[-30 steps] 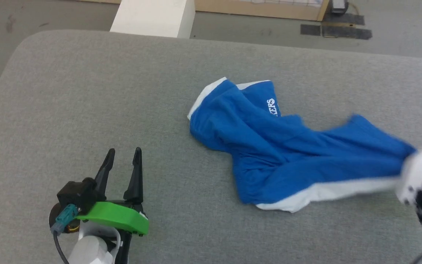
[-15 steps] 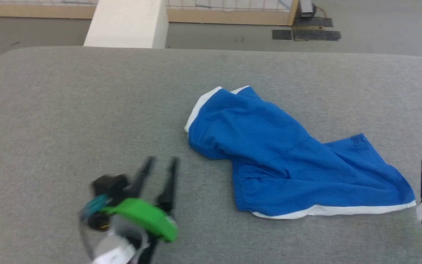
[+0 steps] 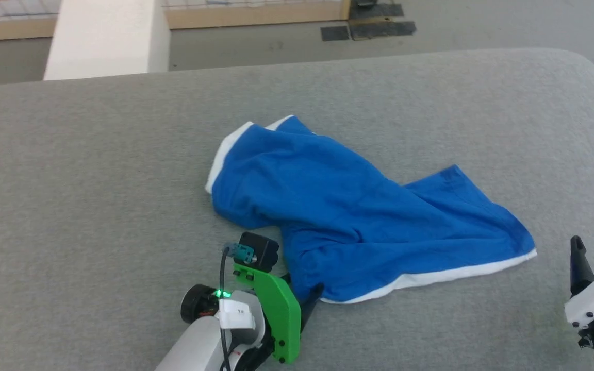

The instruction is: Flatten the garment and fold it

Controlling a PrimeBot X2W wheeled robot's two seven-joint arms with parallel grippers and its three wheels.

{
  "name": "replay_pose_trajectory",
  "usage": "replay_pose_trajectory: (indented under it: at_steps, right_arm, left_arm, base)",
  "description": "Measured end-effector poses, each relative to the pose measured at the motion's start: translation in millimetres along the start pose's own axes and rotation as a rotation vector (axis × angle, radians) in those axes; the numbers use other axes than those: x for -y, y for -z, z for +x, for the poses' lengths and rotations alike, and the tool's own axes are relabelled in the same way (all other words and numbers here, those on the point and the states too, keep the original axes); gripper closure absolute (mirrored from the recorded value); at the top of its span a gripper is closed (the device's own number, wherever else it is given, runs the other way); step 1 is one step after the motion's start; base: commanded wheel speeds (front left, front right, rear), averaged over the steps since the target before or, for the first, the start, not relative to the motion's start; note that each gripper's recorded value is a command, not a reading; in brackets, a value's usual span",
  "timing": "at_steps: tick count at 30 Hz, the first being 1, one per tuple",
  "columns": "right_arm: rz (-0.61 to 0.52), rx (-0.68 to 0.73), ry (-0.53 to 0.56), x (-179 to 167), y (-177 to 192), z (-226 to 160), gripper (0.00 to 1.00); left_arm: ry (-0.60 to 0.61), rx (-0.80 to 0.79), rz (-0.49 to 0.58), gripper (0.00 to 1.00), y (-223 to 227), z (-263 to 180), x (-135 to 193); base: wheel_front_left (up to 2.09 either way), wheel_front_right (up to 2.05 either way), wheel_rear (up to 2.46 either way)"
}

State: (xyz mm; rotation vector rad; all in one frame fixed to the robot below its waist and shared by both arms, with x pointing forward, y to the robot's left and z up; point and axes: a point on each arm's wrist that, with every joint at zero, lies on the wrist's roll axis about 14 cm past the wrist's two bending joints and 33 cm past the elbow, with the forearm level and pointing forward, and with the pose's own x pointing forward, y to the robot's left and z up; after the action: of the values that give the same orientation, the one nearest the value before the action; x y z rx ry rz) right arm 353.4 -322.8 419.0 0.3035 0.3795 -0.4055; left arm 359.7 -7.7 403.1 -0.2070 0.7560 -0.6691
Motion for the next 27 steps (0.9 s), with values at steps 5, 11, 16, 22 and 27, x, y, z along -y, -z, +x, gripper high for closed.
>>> replay_pose_trajectory:
  at_steps: [5,11,16,22,27]
  right_arm:
    - [0.001,-0.002,0.032,11,3,-1,0.0]
    - [-0.01,-0.002,-0.006,-3,4,2,0.0]
    - [-0.028,-0.004,-0.078,-29,4,5,0.0]
    - [-0.05,-0.015,-0.161,-60,6,7,0.0]
    - [-0.071,-0.034,-0.221,-83,12,9,0.0]
  left_arm:
    - [0.034,-0.002,-0.02,1.0,2,8,6]
    - [-0.014,0.138,-0.094,1.0,-24,-3,-12]
    - [-0.223,0.34,-0.123,1.0,-73,-47,-77]
    - [-0.479,0.345,-0.193,1.0,-58,-101,-143]
    - [-0.551,0.221,-0.346,0.0,4,-116,-160]
  base:
    - [0.0,0.0,0.0]
    - [0.0,0.0,0.0]
    - [0.0,0.0,0.0]
    - [0.0,0.0,0.0]
    - [0.0,0.0,0.0]
